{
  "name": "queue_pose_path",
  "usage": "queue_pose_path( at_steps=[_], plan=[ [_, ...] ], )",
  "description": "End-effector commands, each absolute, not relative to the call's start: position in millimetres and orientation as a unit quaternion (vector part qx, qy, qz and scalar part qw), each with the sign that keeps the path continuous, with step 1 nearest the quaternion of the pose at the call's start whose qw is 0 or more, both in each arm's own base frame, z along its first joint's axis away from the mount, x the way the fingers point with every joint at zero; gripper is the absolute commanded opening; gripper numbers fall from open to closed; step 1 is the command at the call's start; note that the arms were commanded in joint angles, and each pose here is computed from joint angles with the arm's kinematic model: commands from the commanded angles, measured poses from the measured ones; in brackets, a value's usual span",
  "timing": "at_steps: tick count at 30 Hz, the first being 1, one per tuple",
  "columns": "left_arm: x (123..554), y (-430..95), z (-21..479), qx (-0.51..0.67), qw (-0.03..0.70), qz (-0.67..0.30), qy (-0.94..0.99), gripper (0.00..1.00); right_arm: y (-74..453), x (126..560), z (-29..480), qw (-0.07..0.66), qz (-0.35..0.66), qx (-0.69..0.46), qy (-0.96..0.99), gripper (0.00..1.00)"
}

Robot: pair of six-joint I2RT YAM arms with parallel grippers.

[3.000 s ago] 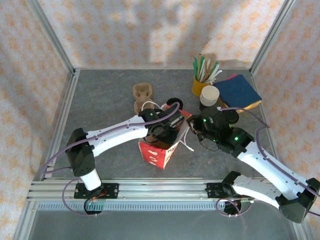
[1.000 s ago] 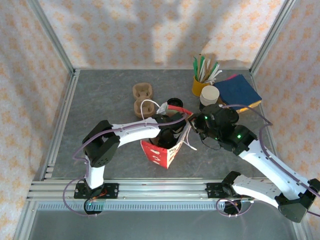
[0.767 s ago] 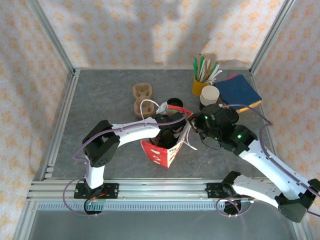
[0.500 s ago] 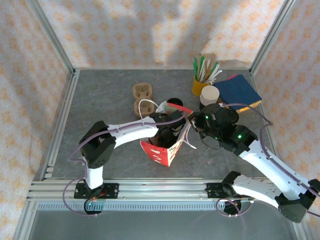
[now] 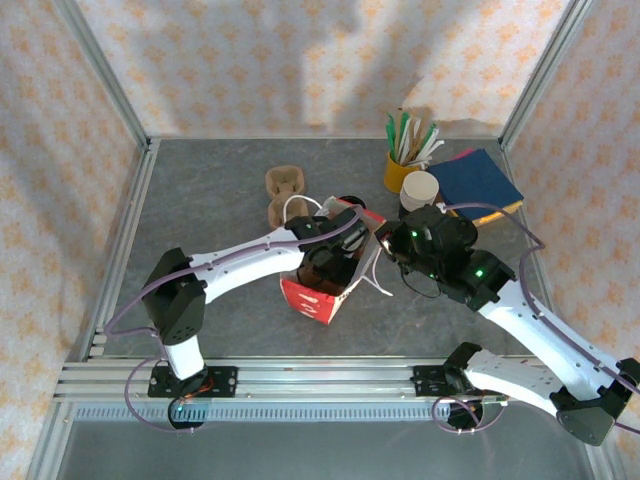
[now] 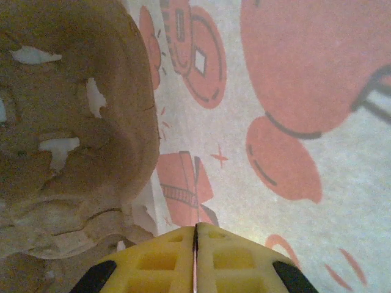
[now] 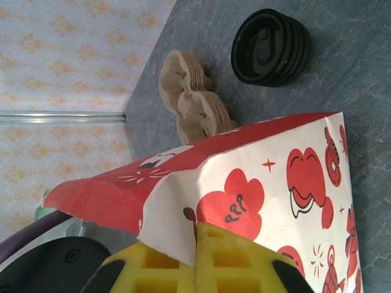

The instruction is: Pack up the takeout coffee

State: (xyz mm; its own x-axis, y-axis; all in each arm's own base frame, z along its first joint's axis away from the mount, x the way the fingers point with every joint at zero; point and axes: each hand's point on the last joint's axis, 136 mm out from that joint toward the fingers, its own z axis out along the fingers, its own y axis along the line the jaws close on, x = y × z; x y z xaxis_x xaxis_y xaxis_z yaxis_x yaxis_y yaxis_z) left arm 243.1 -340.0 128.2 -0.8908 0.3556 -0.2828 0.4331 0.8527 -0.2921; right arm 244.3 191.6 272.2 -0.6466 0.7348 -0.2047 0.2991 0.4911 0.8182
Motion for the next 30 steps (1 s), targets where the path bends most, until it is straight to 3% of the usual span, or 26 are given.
queue_pose_path(
  at_steps=[1, 13, 19, 24, 30],
  plan=[
    [257.9, -340.8, 171.8, 0.183, 0.174, -0.21, 0.945, 0.12, 184.3, 245.7, 275.1, 0.299, 0.377, 0.312, 0.819, 0.0],
    [248.8, -354.0, 234.8, 0.178, 0.214, -0.318, 0.907, 0.14, 184.4, 246.7, 270.9, 0.3, 0.354, 0.296, 0.835, 0.0],
    [243.0, -347.9, 311.3, 0.181, 0.282, -0.382, 0.861, 0.14, 183.0, 248.3, 279.0, 0.321, 0.355, 0.275, 0.834, 0.0],
    [258.9, -294.4, 376.0, 0.125, 0.381, -0.394, 0.827, 0.15, 190.4, 246.9, 304.3, 0.354, 0.382, 0.212, 0.827, 0.0],
    [283.0, -190.5, 406.6, -0.017, 0.498, -0.314, 0.808, 0.24, 196.3, 235.9, 334.7, 0.394, 0.415, 0.128, 0.81, 0.0]
  ],
)
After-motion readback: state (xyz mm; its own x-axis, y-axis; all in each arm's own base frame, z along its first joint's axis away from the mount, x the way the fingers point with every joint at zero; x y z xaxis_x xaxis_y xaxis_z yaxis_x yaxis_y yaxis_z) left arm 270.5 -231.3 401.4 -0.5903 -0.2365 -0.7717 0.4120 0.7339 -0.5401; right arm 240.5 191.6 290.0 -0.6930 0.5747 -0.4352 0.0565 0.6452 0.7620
